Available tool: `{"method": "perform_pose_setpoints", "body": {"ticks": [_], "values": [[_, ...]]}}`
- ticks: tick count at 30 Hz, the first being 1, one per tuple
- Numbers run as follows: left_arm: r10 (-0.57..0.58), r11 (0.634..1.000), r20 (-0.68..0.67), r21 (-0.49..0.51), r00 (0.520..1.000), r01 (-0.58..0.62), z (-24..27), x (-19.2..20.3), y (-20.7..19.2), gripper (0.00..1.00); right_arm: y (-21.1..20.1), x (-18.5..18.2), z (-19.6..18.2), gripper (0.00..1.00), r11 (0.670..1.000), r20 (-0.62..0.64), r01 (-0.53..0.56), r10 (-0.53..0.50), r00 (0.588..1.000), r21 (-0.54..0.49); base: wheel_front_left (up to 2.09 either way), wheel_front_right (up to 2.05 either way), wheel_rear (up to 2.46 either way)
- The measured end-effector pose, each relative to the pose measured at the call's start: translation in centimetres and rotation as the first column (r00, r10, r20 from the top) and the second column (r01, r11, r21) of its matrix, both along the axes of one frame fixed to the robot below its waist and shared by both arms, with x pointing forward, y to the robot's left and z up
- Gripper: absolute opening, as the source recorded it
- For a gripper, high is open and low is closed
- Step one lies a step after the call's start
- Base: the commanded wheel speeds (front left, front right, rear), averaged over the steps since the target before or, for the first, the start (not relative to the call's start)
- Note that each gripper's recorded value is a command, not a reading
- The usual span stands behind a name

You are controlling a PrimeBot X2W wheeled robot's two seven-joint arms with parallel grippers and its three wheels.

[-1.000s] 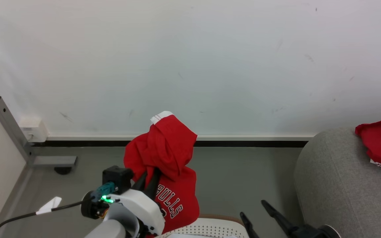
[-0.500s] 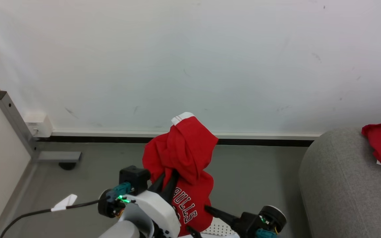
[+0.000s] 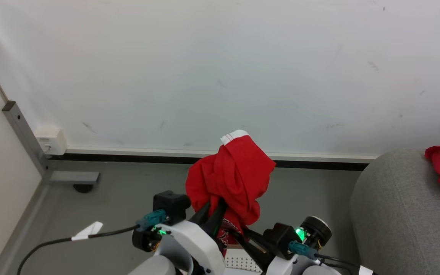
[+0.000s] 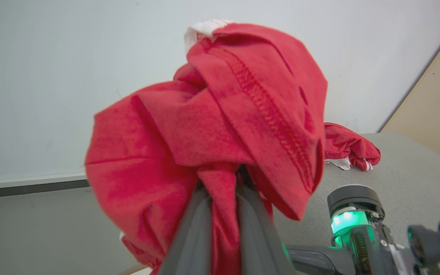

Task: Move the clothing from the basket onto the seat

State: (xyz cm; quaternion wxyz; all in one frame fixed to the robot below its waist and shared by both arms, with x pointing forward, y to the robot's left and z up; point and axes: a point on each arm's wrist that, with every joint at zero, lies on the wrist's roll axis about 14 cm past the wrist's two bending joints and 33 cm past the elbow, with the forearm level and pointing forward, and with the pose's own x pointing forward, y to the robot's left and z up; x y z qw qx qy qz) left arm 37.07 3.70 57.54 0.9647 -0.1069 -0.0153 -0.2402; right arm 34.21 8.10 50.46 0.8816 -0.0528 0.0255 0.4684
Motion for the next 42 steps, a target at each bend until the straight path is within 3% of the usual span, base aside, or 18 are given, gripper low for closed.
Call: {"method": "perform_pose_setpoints", "body": {"ticks": [13,14,15,16,17,18,42], "values": [[-0.003,1.0,-0.002,0.002,1.0,0.003,-0.1,0.3,-0.3,0.01,-0.7,1.0,2.2,0.0,0.995,0.015,0.055,-0.056,0.998,0.085,0.0,0.0,0.0],[-0.005,1.0,-0.002,0.003,1.0,0.005,-0.1,0.2,-0.3,0.29,-0.8,1.0,2.2,0.0,0.995,0.016,0.057,-0.058,0.998,0.086,0.0,0.0,0.0],[-0.007,1.0,-0.002,0.004,1.0,0.007,-0.2,0.2,-0.4,0.29,-0.8,1.0,2.2,0.0,0.995,0.017,0.058,-0.06,0.998,0.086,0.0,0.0,0.0],[-0.008,1.0,-0.002,0.005,1.0,0.008,-0.2,0.2,-0.5,0.49,-0.9,1.0,2.1,0.0,0.994,0.015,0.061,-0.063,0.998,0.089,0.0,0.0,0.0],[-0.01,1.0,-0.002,0.005,1.0,0.01,-0.2,0.2,-0.5,0.95,-1.0,1.0,2.1,0.0,0.994,0.012,0.065,-0.066,0.998,0.091,0.0,0.0,0.0],[-0.011,1.0,-0.002,0.007,1.0,0.011,-0.2,0.2,-0.5,1.0,-1.0,1.0,2.1,0.0,0.993,0.011,0.067,-0.069,0.998,0.092,0.0,0.0,0.0],[-0.017,0.999,-0.002,0.031,1.0,0.017,-0.4,0.1,-0.6,1.0,-4.1,2.8,2.7,0.0,0.978,0.016,0.171,-0.174,0.985,0.117,0.0,0.0,0.0]]}}
